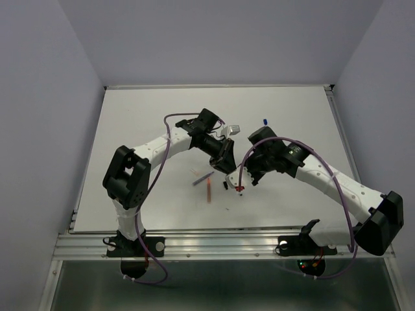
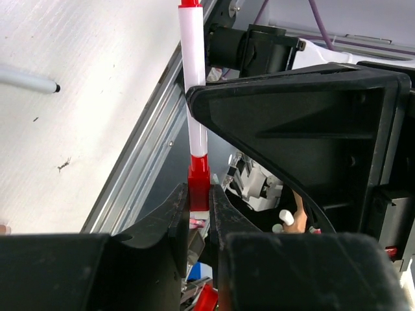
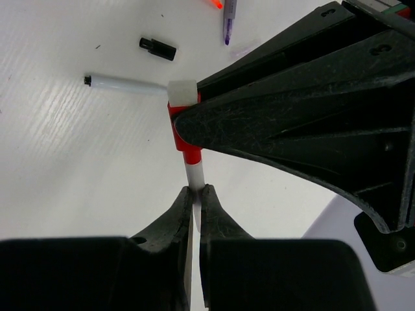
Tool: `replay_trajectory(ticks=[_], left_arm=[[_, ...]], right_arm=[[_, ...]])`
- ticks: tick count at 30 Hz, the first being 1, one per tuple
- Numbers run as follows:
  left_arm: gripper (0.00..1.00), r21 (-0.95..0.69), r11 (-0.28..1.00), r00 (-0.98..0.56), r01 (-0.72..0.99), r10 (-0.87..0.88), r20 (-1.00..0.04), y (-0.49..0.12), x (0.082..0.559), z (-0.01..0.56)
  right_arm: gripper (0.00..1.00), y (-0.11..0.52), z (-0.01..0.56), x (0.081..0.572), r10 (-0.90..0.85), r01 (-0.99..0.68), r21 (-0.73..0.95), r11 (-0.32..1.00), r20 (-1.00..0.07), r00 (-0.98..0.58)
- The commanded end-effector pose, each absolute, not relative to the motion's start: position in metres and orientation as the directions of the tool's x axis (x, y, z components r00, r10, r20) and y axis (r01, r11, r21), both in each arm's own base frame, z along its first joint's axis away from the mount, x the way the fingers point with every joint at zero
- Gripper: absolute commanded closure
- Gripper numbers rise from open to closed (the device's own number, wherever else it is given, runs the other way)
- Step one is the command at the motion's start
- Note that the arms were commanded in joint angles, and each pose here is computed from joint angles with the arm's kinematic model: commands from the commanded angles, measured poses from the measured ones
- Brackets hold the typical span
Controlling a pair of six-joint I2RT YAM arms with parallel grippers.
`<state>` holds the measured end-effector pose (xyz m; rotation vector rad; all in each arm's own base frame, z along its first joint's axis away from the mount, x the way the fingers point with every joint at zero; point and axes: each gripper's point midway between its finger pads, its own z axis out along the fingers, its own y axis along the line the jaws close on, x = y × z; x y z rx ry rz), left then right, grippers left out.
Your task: Insert the pens into the pen caps
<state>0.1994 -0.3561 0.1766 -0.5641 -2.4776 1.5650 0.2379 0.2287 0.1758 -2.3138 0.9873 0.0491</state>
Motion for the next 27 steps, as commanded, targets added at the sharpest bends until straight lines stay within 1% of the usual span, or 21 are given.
replay_trajectory(ticks=[1,2,3,5,10,11,12,13,18,19,20,21,22,24,25,27], left_arm=[[0.75,-0.813,0.291,-0.851,0.505,0.324,-0.413,-0.379,0.244,0.213],[0.69,-0.812,0.286,-0.849,0.509,0.323,-0.419,-0.38,0.243,0.215],[0.58,-0.814,0.277,-0.847,0.511,0.325,-0.421,-0.38,0.241,0.217],[0.47,-0.809,0.273,-0.842,0.521,0.318,-0.435,-0.38,0.242,0.224],[0.41,-0.798,0.257,-0.828,0.545,0.314,-0.465,-0.38,0.243,0.237],[0.27,-0.797,0.26,-0.828,0.546,0.317,-0.463,-0.38,0.244,0.236],[0.17,-0.795,0.262,-0.827,0.547,0.316,-0.465,-0.38,0.244,0.237],[0.13,-0.793,0.266,-0.827,0.548,0.314,-0.466,-0.38,0.245,0.237],[0.13,-0.784,0.294,-0.832,0.547,0.29,-0.473,-0.374,0.257,0.236],[0.13,-0.768,0.321,-0.831,0.554,0.273,-0.485,-0.37,0.264,0.237],[0.12,-0.754,0.346,-0.83,0.558,0.24,-0.504,-0.362,0.274,0.242],[0.03,-0.739,0.371,-0.826,0.563,0.215,-0.522,-0.357,0.282,0.246],[0.01,-0.701,0.443,-0.819,0.559,0.166,-0.549,-0.349,0.298,0.247],[0.01,-0.642,0.526,-0.785,0.558,0.085,-0.613,-0.33,0.315,0.267],[0.01,-0.589,0.622,-0.756,0.517,0.009,-0.654,-0.313,0.337,0.273],[0.01,-0.534,0.701,-0.684,0.473,-0.09,-0.724,-0.285,0.347,0.302]], right_arm=[[0.99,0.295,0.211,0.184,-0.343,-0.59,-0.589,-0.551,-0.485,0.804],[0.99,0.294,0.21,0.185,-0.351,-0.593,-0.587,-0.552,-0.482,0.803],[0.99,0.294,0.208,0.186,-0.356,-0.594,-0.584,-0.554,-0.478,0.803],[0.99,0.292,0.204,0.189,-0.374,-0.598,-0.578,-0.555,-0.468,0.8],[0.99,0.289,0.199,0.195,-0.414,-0.613,-0.57,-0.546,-0.452,0.79],[0.99,0.287,0.198,0.197,-0.427,-0.617,-0.568,-0.544,-0.446,0.787],[0.99,0.287,0.198,0.198,-0.432,-0.62,-0.569,-0.541,-0.445,0.785],[0.99,0.287,0.199,0.198,-0.436,-0.623,-0.57,-0.536,-0.445,0.782],[0.99,0.284,0.202,0.198,-0.468,-0.662,-0.556,-0.503,-0.469,0.749],[0.99,0.286,0.207,0.199,-0.471,-0.668,-0.561,-0.488,-0.476,0.743],[0.99,0.286,0.209,0.199,-0.493,-0.704,-0.543,-0.458,-0.504,0.71],[0.99,0.288,0.213,0.201,-0.487,-0.698,-0.555,-0.452,-0.502,0.714],[0.99,0.29,0.218,0.206,-0.512,-0.739,-0.54,-0.403,-0.537,0.671],[0.99,0.29,0.225,0.214,-0.526,-0.784,-0.518,-0.343,-0.585,0.617],[0.99,0.285,0.229,0.228,-0.547,-0.813,-0.51,-0.281,-0.611,0.572],[0.99,0.281,0.243,0.244,-0.528,-0.846,-0.498,-0.193,-0.674,0.517]])
